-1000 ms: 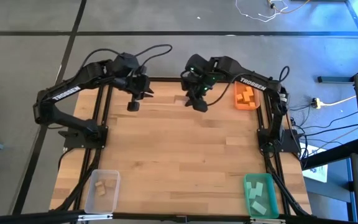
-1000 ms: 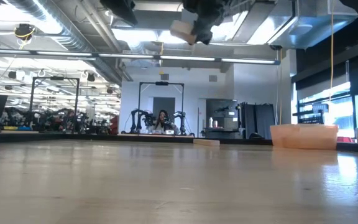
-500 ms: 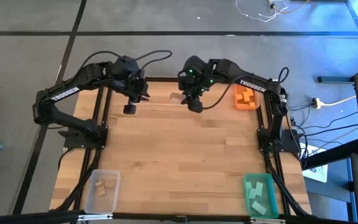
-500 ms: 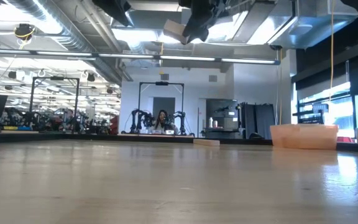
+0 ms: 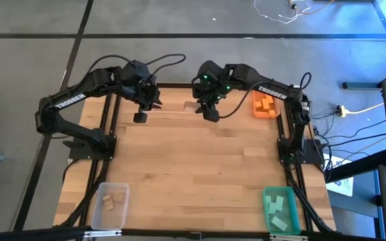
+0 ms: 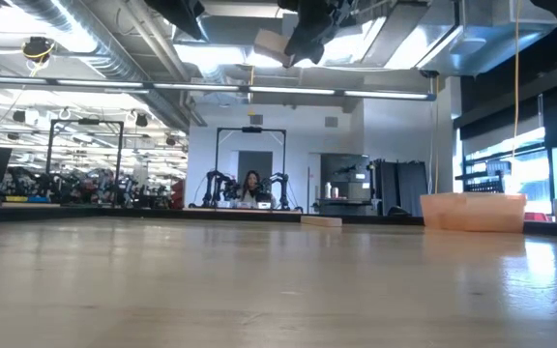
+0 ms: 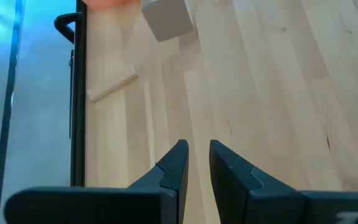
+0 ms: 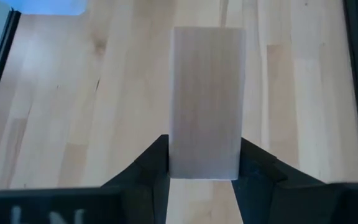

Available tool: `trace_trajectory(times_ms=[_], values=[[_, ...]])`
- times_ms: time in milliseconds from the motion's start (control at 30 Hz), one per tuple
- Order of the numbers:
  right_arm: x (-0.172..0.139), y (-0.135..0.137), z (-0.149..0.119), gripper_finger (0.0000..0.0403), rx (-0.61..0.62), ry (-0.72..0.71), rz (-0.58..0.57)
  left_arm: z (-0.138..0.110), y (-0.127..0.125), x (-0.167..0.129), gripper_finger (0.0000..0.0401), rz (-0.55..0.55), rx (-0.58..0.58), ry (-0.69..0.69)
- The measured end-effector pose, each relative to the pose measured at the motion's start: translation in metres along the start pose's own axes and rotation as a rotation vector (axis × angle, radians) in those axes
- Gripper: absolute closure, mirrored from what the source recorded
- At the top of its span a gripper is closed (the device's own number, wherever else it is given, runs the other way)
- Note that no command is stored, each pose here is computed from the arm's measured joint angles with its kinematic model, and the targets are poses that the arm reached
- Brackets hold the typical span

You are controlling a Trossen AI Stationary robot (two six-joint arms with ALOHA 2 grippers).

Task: Sort & place blocks by color
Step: Put the brown block into the transparent bin

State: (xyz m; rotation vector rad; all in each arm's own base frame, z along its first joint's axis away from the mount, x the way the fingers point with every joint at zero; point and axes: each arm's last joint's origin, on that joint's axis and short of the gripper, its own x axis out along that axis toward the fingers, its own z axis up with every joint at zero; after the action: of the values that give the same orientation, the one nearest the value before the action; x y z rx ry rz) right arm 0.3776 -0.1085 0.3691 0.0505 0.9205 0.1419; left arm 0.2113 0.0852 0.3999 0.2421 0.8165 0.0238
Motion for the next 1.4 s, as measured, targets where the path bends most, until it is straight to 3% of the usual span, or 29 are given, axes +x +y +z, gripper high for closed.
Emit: trace_trajectory(times_ms=[533, 800, 1067, 1400], values=[[0.0, 0.0, -0.003, 0.0275, 0.005, 0.029, -0.006, 0.0, 0.001, 0.0, 0.0346, 0.024, 0.032, 0.008], [0.0, 0.0, -0.003, 0.0275, -0.009, 0.031, -0.005, -0.005, 0.001, 0.0, 0.0341, 0.068, 0.107, 0.093], [0.0, 0.0, -0.003, 0.0275, -0.007, 0.036, -0.005, -0.01, -0.001, 0.0, 0.0293, 0.058, 0.11, 0.147], [0.0, 0.0, -0.004, 0.0275, -0.005, 0.04, -0.003, -0.011, -0.002, -0.001, 0.0211, 0.025, 0.291, 0.163]])
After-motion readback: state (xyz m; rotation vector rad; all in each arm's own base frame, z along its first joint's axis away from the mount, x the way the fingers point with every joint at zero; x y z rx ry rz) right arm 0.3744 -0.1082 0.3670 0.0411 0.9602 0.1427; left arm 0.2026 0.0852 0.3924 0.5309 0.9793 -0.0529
